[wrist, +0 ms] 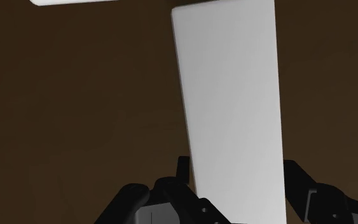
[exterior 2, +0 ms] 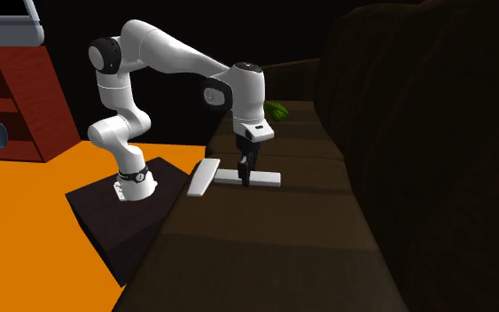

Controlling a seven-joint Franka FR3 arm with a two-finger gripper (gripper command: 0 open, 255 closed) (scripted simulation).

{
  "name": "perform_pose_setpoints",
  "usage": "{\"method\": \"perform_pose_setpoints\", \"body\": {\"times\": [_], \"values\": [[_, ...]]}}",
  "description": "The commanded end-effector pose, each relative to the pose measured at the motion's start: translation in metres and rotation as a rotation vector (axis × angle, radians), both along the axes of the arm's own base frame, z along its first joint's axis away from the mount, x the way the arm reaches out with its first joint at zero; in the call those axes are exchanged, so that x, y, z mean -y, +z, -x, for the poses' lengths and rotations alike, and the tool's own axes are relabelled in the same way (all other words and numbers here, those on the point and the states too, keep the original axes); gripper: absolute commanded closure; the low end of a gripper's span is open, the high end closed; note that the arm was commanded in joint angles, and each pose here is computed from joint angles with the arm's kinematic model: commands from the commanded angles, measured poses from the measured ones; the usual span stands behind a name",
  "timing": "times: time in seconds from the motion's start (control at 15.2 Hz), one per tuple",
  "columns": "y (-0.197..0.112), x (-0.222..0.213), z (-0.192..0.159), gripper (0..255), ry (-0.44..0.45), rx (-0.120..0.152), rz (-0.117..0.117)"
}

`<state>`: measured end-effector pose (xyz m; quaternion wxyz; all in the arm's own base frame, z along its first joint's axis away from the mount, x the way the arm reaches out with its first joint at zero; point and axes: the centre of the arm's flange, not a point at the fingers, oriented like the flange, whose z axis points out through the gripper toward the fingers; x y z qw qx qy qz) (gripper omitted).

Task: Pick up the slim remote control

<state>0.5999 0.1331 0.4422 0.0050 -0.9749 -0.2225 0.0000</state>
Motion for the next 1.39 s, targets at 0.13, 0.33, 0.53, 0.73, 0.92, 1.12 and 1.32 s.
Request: {"method": "perform_pose_setpoints", "body": {"times": [0.13,0.33,0.53,0.73,0.92,1.12,1.32], "values": [[-0.001,0.0,0.0,255,0.0,-0.002,0.0],[0.009,0.0,0.0,255,0.0,-0.002,0.0],[0.025,0.0,0.0,255,0.0,-0.002,0.0],[0.041,0.0,0.0,255,0.0,-0.002,0.0],[0.057,0.0,0.0,255,0.0,-0.002,0.0],[0.073,0.0,0.0,255,0.0,-0.002,0.0],[0.079,0.0,0.0,255,0.0,-0.002,0.0]]}}
